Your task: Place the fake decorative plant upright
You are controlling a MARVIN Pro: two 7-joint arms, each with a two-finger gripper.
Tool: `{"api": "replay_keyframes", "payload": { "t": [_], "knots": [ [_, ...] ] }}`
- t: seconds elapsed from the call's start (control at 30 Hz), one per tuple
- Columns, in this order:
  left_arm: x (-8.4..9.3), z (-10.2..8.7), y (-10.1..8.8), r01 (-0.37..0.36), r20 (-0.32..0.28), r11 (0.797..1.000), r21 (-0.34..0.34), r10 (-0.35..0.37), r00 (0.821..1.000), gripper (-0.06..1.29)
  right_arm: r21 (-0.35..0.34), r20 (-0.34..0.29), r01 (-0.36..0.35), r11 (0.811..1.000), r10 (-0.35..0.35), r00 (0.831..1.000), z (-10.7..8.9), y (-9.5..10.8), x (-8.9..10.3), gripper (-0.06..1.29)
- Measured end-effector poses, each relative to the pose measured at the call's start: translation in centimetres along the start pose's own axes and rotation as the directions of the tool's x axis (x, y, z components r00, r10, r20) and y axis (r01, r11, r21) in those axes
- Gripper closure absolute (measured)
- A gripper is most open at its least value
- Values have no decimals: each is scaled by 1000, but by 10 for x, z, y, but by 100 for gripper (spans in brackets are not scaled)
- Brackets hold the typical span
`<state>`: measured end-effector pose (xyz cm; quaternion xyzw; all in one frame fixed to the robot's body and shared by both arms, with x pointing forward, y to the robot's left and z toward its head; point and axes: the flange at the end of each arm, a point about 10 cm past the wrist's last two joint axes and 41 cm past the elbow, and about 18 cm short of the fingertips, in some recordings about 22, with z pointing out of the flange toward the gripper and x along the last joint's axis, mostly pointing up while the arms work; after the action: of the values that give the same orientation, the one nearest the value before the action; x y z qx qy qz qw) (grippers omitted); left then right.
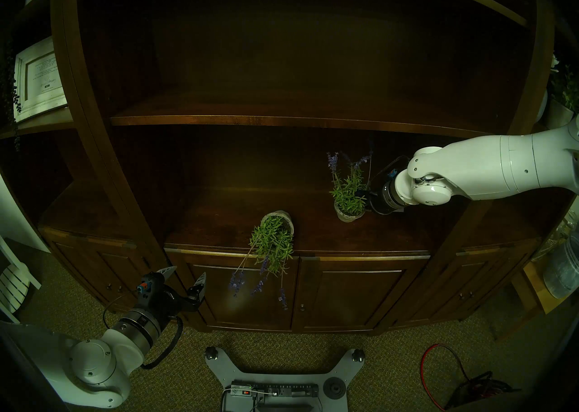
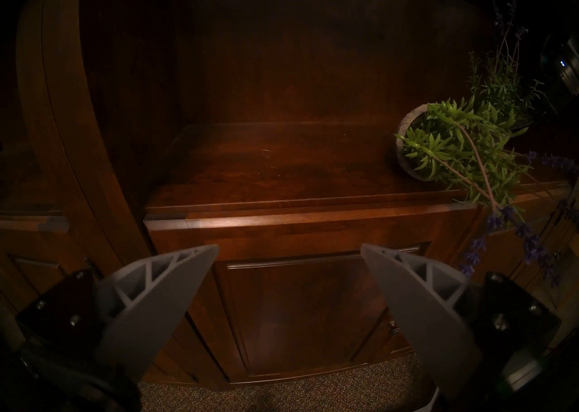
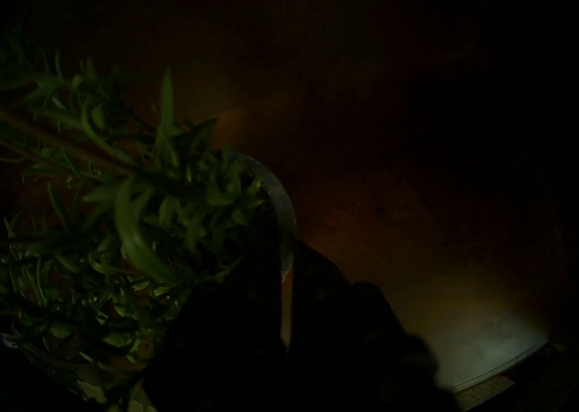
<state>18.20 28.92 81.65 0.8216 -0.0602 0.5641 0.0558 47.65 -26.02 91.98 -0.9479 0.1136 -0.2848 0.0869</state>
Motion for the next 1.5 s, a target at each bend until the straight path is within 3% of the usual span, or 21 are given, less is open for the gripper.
{"api": "replay_keyframes", "payload": {
  "t": [1.5],
  "knots": [
    [0,0,0,0,0,1000,0,0,1000,0,-23,17,-13,1000,13,1000,-8,8,12,127]
  ]
}}
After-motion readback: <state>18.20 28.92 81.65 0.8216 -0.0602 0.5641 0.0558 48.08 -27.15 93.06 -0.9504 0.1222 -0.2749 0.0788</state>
